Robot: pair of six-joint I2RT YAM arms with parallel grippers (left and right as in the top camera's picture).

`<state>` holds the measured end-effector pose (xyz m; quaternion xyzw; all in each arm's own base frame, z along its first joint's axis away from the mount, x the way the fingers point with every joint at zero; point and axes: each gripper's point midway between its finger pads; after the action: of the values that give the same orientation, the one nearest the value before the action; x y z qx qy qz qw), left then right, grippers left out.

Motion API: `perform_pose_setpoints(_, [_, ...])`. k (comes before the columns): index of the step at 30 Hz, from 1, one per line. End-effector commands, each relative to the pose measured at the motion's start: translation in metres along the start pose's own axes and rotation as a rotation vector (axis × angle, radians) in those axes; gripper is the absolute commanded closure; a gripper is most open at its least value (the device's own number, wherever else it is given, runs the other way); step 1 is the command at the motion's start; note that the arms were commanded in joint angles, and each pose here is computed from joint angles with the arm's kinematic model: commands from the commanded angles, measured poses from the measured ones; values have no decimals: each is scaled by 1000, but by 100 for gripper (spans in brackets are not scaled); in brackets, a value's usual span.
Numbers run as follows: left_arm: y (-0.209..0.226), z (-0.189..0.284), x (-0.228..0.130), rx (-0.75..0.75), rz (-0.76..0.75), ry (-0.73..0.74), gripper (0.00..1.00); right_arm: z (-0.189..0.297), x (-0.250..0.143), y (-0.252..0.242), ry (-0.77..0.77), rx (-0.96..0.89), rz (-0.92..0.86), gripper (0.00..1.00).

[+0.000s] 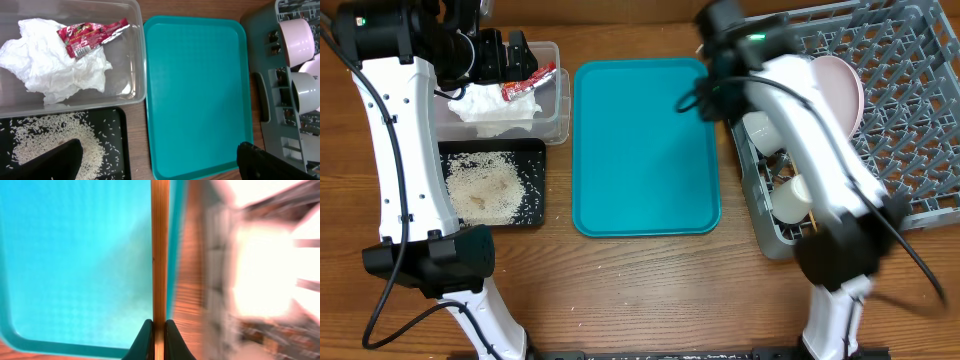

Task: Sort waste into correct bins and load items into the dishwasher
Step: 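Place the second chopstick in the dish rack with right gripper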

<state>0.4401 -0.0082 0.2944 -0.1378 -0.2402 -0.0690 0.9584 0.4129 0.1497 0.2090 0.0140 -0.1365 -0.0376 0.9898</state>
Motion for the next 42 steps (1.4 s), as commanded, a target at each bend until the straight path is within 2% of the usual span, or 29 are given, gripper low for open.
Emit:
perform_pose_setpoints(1, [-2, 1, 2, 6, -3, -6, 0, 64, 18, -55, -186, -133, -11, 96])
perform_pose_setpoints(5, [-2, 1, 2, 6, -3, -6, 0, 58, 10, -96, -102, -204, 26, 96])
perform_pose_setpoints(11, [-2, 1, 2, 6, -3, -6, 0, 7, -16, -160, 95, -273, -27, 96])
perform_pose_setpoints(14, [-2, 1, 2, 6, -3, -6, 0, -19, -31, -180, 169, -258, -85, 90])
perform_pose_setpoints(16, [-2, 1, 2, 6, -3, -6, 0, -32, -41, -189, 214, -240, -121, 80])
perform_pose_setpoints(17, [-2, 1, 2, 6, -3, -6, 0, -35, -44, -191, 222, -232, -133, 73])
perform_pose_setpoints(18, [-2, 1, 2, 6, -3, -6, 0, -35, -44, -194, 222, -235, -161, 61])
perform_pose_setpoints(19, [-2, 1, 2, 6, -3, -6, 0, -34, -43, -197, 215, -238, -191, 57])
perform_pose_setpoints(20, [-2, 1, 2, 6, -3, -6, 0, -33, -42, -198, 208, -239, -206, 44])
perform_pose_setpoints(21, [-2, 1, 2, 6, -3, -6, 0, -31, -40, -197, 200, -237, -207, 21])
perform_pose_setpoints(22, [-2, 1, 2, 6, -3, -6, 0, -25, -37, -196, 184, -234, -207, 6])
perform_pose_setpoints(26, [-2, 1, 2, 6, -3, -6, 0, 6, -21, -180, 102, -188, -190, 4])
perform_pose_setpoints(34, [-2, 1, 2, 6, -3, -6, 0, 140, 3, -115, -235, 15, -104, 0])
perform_pose_setpoints(38, [-2, 1, 2, 6, -3, -6, 0, 206, -11, -96, -403, 143, -67, 0])
perform_pose_setpoints(42, [-2, 1, 2, 6, -3, -6, 0, 246, -32, -100, -505, 171, -65, 0])
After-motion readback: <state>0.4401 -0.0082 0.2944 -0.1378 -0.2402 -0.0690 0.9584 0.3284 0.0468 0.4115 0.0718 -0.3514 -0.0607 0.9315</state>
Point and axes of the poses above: each gripper's point midway between its finger pads, its own z axis back along the fingers, its own y axis along the line the jaws close on, x = y × z, and after that the axes turned 10 degrees about -z, right-handed
